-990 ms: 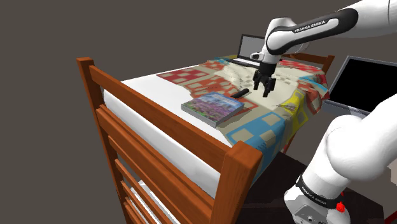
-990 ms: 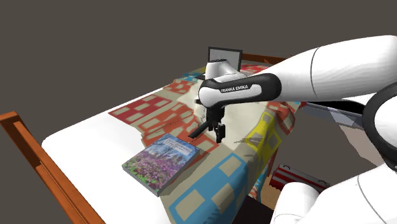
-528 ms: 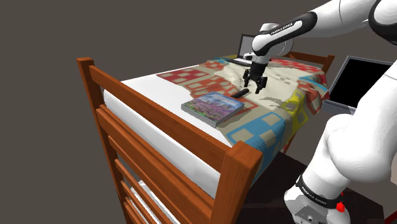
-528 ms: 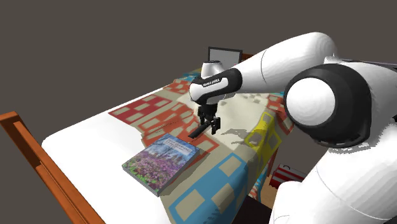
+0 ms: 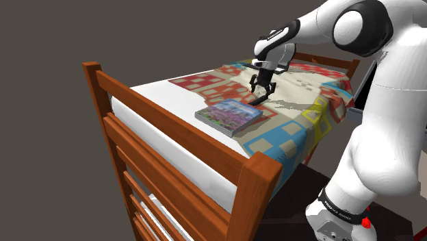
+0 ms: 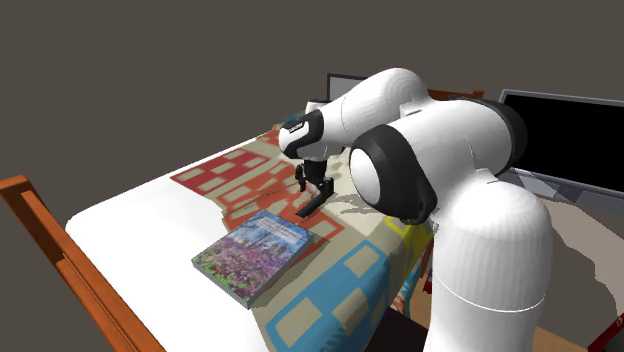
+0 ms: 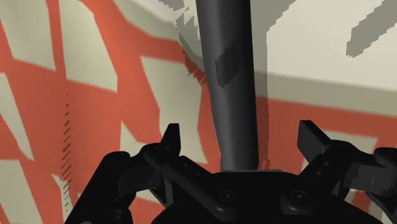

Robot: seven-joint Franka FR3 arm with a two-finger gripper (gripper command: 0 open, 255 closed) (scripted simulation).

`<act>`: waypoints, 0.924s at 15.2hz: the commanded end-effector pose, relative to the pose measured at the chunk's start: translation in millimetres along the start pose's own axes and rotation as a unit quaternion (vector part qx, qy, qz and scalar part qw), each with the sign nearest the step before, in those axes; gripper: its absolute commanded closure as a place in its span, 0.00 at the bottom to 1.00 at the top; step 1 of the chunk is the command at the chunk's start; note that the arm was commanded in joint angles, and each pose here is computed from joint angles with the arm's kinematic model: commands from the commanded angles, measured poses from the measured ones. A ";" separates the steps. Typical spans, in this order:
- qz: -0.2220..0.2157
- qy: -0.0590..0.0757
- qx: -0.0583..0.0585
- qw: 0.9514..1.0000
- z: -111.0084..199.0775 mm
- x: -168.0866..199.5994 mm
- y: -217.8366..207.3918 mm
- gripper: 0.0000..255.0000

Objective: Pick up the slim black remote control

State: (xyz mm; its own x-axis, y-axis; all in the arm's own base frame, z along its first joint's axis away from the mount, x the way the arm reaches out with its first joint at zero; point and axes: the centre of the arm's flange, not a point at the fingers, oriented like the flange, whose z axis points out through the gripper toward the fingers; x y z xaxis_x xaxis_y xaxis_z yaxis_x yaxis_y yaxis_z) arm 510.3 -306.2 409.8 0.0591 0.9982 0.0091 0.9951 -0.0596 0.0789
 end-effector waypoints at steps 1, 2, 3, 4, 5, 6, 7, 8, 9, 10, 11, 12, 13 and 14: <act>-0.006 0.001 -0.001 1.000 10.7 -0.3 1.6 0.00; -0.006 0.001 -0.001 1.000 16.0 -0.4 1.2 0.00; -0.006 0.001 -0.001 1.000 21.2 -0.4 0.8 0.00; -0.006 0.001 -0.001 1.000 26.5 -0.5 0.4 0.00; -0.006 0.001 -0.001 1.000 31.8 -0.5 -0.1 0.00; -0.006 0.001 -0.001 1.000 34.8 -0.5 -0.3 0.00; -0.005 0.001 -0.001 1.000 34.8 -0.5 -0.3 0.00; -0.005 0.001 -0.001 1.000 34.5 0.4 -0.6 1.00; -0.005 0.001 -0.001 1.000 34.0 0.7 -0.5 1.00; -0.005 0.001 -0.001 1.000 34.1 0.6 -0.6 1.00; -0.005 0.001 -0.001 1.000 34.1 0.6 -0.3 1.00; -0.005 0.001 -0.001 1.000 34.2 0.5 -0.2 1.00; -0.005 0.001 -0.001 1.000 34.3 0.4 0.0 1.00; -0.006 0.001 -0.001 1.000 34.4 0.4 -0.1 1.00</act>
State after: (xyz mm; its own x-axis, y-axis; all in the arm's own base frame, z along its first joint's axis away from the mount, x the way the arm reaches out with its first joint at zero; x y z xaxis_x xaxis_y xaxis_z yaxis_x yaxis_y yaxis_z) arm 512.9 -305.7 376.7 0.0481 0.9988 0.0098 0.9953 -0.0488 0.0831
